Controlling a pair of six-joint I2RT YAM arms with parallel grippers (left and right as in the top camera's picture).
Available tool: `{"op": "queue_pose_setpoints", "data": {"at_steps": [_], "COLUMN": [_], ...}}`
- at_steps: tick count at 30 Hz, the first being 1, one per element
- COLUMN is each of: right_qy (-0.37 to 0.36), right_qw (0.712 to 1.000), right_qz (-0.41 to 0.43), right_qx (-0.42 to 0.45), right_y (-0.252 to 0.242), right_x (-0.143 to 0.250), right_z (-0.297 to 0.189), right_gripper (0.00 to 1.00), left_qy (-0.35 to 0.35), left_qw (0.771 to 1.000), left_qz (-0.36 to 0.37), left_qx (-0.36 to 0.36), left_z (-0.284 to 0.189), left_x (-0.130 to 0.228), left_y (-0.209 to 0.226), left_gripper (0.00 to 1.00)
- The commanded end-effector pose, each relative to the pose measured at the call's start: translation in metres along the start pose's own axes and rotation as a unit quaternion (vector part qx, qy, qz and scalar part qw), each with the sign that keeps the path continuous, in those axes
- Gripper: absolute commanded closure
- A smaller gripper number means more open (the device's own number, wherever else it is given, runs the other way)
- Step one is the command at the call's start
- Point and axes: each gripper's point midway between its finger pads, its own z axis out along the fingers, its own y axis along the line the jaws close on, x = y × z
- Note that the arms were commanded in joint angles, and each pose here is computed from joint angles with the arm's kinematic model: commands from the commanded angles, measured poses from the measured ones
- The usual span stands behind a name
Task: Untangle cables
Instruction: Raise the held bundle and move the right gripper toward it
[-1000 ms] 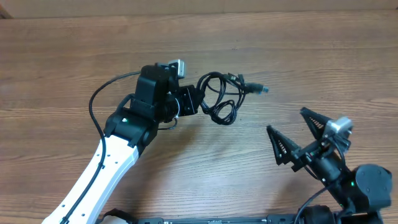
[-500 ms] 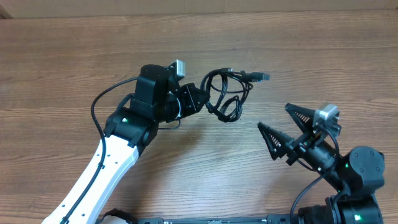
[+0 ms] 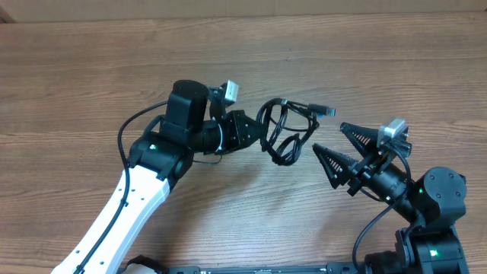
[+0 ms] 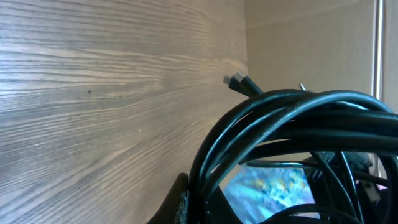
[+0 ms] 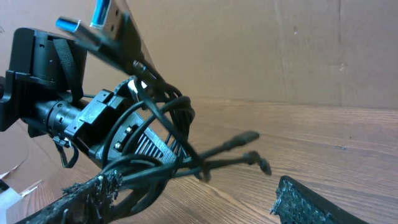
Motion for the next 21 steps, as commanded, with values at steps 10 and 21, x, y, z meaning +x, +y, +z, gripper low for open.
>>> {"op": "queue_pose_setpoints", "data": {"at_steps": [10,21], "right_qy": [-0.013,-0.006], "right_qw": [1.000,1.000], "right_qz": [-0.011,-0.005], "right_qx": [-0.008,-0.003], "right_y": [0.0061,0.0030], "right_x": [-0.0117,-0.0082], "right_z": [-0.0018,-0.0002], "right_gripper": [0.36,0.83], "left_qy": [0.024,0.015], "left_qw": [0.998,0.997], "left_qz": [0.053,0.060], "left_qx": [0.034,0.036], "left_z": [-0.0006,-0.0007], "left_x": [0.0161,0.0124], "left_y": [-0.0259,-0.0273], "left_gripper": [0.96,0.96]}}
